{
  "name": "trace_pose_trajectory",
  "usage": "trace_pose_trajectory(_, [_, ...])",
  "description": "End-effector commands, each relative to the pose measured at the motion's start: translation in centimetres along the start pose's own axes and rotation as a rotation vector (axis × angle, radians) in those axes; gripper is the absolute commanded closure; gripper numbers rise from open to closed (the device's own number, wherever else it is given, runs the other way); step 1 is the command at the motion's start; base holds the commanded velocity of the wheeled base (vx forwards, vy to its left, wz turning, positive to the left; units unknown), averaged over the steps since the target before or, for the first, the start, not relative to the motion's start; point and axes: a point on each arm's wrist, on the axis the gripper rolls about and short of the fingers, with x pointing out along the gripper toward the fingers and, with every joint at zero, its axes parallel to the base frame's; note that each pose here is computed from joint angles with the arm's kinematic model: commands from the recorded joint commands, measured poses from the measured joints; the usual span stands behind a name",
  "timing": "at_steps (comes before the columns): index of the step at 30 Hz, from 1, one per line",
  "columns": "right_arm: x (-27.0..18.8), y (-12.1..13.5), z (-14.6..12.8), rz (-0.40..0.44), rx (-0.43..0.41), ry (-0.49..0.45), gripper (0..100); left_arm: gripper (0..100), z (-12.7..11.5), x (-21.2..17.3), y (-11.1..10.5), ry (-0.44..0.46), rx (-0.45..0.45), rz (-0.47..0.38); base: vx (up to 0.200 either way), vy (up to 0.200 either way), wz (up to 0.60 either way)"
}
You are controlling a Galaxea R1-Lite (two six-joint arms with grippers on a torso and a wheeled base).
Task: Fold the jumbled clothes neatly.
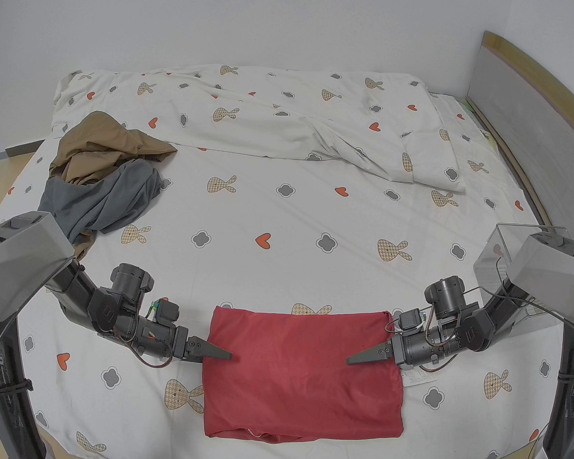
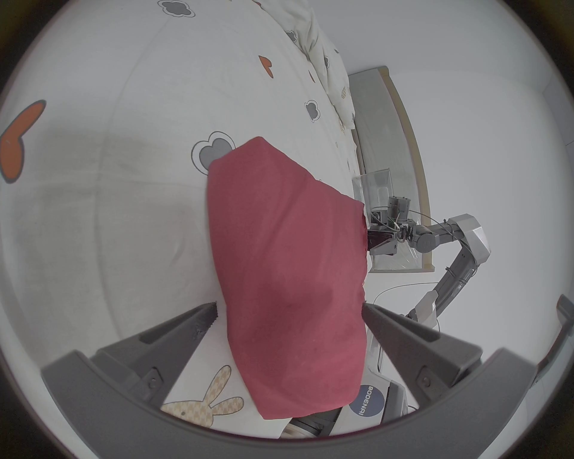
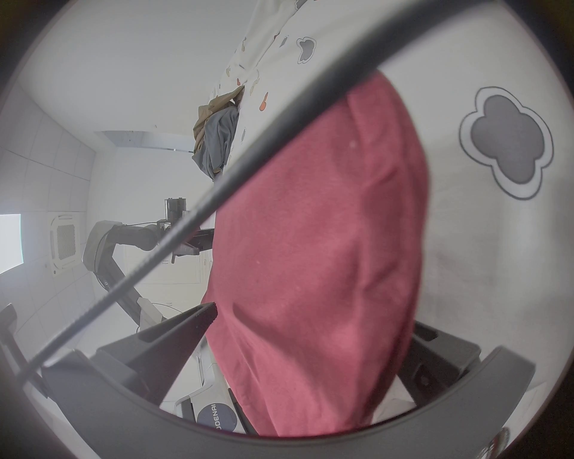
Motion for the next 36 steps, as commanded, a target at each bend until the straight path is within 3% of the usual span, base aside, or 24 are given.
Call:
trace_pose_trajectory(1, [0.2, 0.2, 0.2, 0.005, -0.005, 0.001, 0, 0, 0.3, 0.5, 0.2, 0.005, 0.005, -0.004, 0.0, 0.0, 0.0])
trace_pose_trajectory(22, [1.7, 1.7, 0.1, 0.036, -0.04, 0.039, 0, 0, 1.3, 6.7, -2.4, 0.115, 0.107, -0.078, 0.0, 0.0, 0.0])
trace_pose_trajectory(36, [2.9, 2.7, -0.1, 0.052, -0.069, 0.068, 0, 0, 1.5, 7.9, -3.0, 0.134, 0.128, -0.092, 0.0, 0.0, 0.0])
